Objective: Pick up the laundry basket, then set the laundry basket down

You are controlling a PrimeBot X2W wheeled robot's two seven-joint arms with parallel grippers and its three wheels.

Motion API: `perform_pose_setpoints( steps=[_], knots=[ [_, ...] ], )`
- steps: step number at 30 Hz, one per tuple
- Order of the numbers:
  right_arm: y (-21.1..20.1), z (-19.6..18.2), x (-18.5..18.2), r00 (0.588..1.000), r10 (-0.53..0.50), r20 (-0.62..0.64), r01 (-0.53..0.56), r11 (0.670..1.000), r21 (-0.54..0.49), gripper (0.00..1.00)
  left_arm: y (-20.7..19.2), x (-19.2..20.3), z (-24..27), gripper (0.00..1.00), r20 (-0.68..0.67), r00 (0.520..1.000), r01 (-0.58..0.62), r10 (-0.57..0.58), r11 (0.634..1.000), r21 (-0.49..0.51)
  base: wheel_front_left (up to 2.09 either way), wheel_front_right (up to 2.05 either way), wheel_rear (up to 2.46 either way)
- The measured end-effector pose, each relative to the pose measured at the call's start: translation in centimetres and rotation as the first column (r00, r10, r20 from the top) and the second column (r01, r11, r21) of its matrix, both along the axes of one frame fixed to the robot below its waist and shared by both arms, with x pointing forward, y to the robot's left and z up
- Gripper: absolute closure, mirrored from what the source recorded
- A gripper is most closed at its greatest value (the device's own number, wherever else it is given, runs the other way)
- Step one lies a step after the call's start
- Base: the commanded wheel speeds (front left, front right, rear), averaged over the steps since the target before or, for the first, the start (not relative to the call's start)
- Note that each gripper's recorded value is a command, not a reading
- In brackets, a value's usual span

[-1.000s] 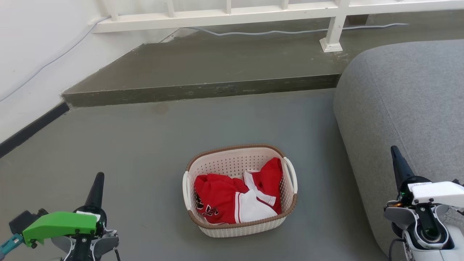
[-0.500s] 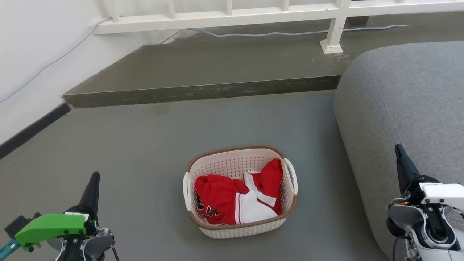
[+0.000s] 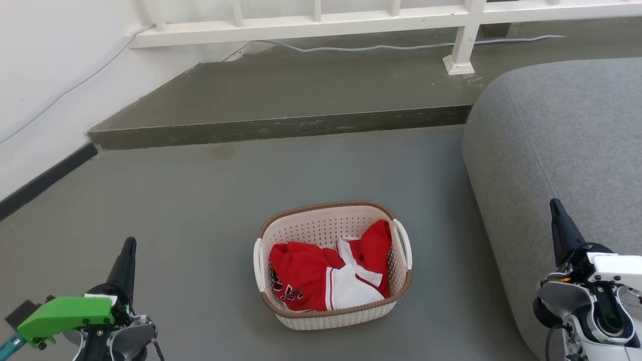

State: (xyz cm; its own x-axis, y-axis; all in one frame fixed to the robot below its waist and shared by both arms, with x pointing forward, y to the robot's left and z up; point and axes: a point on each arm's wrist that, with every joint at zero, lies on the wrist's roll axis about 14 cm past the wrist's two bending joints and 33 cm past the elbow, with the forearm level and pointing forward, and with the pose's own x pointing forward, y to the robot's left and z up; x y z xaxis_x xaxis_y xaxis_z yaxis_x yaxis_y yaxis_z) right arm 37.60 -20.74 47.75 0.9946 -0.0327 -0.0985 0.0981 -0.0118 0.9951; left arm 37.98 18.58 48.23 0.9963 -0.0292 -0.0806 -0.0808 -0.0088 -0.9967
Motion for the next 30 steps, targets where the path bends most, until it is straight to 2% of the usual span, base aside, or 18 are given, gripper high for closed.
perform_pose_setpoints(
  steps=[30],
  knots=[
    [0.0, 0.04, 0.01, 1.0, 0.0, 0.001, 0.0, 1.0, 0.0, 1.0, 0.06, 0.01, 0.06, 1.0, 0.002, 1.0, -0.002, 0.002, 1.0, 0.0, 0.0, 0.0, 0.0]
  ],
)
